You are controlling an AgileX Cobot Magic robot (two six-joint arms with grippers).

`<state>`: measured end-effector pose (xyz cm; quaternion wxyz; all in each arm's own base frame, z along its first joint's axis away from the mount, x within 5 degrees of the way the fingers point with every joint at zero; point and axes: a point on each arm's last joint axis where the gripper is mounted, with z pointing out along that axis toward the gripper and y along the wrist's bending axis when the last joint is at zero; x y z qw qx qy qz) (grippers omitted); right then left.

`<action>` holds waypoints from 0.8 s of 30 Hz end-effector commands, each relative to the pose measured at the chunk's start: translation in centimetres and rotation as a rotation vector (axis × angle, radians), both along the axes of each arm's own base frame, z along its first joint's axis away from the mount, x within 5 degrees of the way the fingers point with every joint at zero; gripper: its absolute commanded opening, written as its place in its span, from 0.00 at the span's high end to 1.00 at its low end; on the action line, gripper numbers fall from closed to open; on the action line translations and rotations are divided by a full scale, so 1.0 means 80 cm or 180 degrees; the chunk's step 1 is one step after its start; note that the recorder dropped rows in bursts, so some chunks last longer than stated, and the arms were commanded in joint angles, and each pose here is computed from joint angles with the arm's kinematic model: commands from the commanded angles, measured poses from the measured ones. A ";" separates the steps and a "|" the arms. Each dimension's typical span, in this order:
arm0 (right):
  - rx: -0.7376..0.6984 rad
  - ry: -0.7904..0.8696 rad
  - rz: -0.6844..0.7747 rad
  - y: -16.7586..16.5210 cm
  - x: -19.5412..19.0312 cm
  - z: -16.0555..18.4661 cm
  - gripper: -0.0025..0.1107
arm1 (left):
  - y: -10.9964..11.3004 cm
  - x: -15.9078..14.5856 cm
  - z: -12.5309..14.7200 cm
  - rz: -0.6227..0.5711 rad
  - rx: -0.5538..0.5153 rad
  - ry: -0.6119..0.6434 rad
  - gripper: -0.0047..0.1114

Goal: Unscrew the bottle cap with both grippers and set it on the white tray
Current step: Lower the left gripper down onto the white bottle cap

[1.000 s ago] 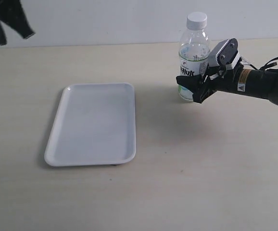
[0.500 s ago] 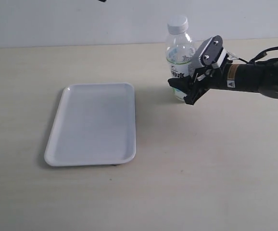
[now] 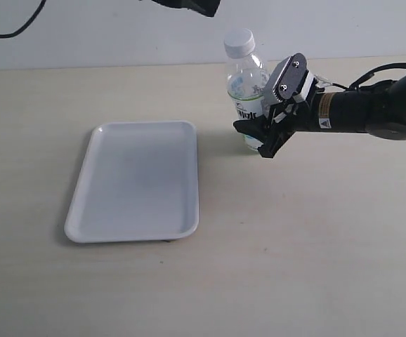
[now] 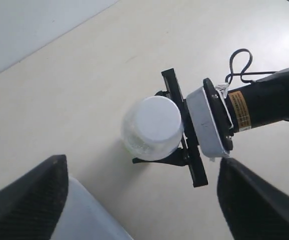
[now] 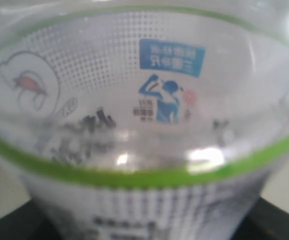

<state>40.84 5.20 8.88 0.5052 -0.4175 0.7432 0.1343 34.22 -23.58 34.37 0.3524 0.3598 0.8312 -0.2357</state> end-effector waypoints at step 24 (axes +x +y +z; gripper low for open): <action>-0.0237 0.0077 0.0050 -0.002 -0.003 -0.008 0.98 | -0.082 0.050 -0.029 -0.0228 0.0822 0.0293 0.29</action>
